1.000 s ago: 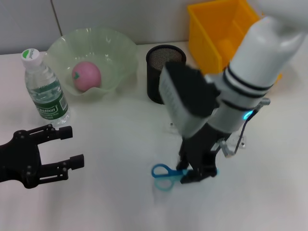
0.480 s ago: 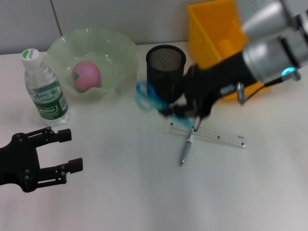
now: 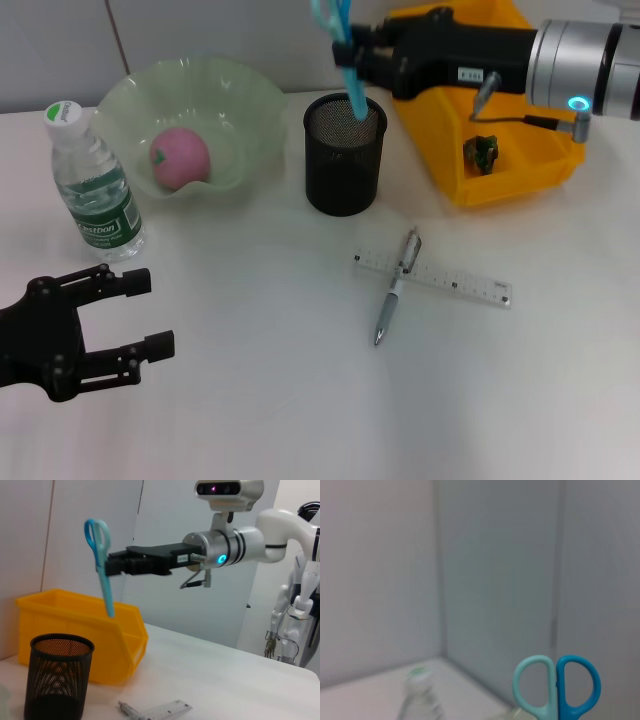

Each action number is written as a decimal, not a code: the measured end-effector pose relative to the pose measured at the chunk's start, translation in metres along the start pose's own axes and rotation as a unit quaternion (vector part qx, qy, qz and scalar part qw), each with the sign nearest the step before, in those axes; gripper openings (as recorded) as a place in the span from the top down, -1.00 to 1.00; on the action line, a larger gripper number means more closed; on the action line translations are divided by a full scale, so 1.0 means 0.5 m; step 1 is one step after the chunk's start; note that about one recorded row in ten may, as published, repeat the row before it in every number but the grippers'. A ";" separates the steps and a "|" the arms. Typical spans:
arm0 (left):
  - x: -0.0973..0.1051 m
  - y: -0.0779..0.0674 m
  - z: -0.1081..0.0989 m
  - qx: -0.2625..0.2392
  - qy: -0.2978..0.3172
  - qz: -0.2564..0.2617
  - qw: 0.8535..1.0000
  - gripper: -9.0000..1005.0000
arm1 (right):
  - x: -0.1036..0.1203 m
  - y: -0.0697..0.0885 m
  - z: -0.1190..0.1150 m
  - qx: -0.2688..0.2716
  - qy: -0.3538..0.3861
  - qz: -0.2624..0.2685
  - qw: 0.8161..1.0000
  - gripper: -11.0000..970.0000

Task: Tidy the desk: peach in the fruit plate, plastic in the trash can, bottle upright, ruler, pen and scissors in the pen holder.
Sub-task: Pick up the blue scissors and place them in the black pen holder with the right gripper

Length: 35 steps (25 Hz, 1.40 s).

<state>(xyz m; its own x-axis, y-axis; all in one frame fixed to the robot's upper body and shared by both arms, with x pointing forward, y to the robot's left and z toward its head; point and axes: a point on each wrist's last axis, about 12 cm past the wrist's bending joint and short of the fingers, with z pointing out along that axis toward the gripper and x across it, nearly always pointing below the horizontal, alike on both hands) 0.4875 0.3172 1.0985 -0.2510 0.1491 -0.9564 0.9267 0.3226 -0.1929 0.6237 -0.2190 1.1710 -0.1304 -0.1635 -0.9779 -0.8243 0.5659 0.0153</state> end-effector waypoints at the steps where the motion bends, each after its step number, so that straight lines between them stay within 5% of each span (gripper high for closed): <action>1: -0.001 0.000 0.002 0.000 -0.002 0.003 1.000 -0.59 | 0.007 -0.010 0.004 0.024 -0.022 0.009 0.999 0.46; 14: -0.001 0.015 0.027 0.001 -0.005 0.021 1.000 -0.59 | 0.043 -0.035 0.042 0.082 -0.031 0.063 0.994 0.44; 35: -0.007 0.019 0.042 0.005 -0.007 0.044 0.999 -0.59 | 0.099 -0.020 0.073 0.090 -0.006 0.098 0.991 0.41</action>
<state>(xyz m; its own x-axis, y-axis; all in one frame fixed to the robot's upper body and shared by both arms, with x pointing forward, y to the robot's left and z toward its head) 0.5030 0.3004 1.0954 -0.1652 0.1633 -0.9726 0.9476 0.2996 -0.1107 0.6459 -0.2033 1.1150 -0.2708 -0.0264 -0.9623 -0.6715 0.7214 0.1692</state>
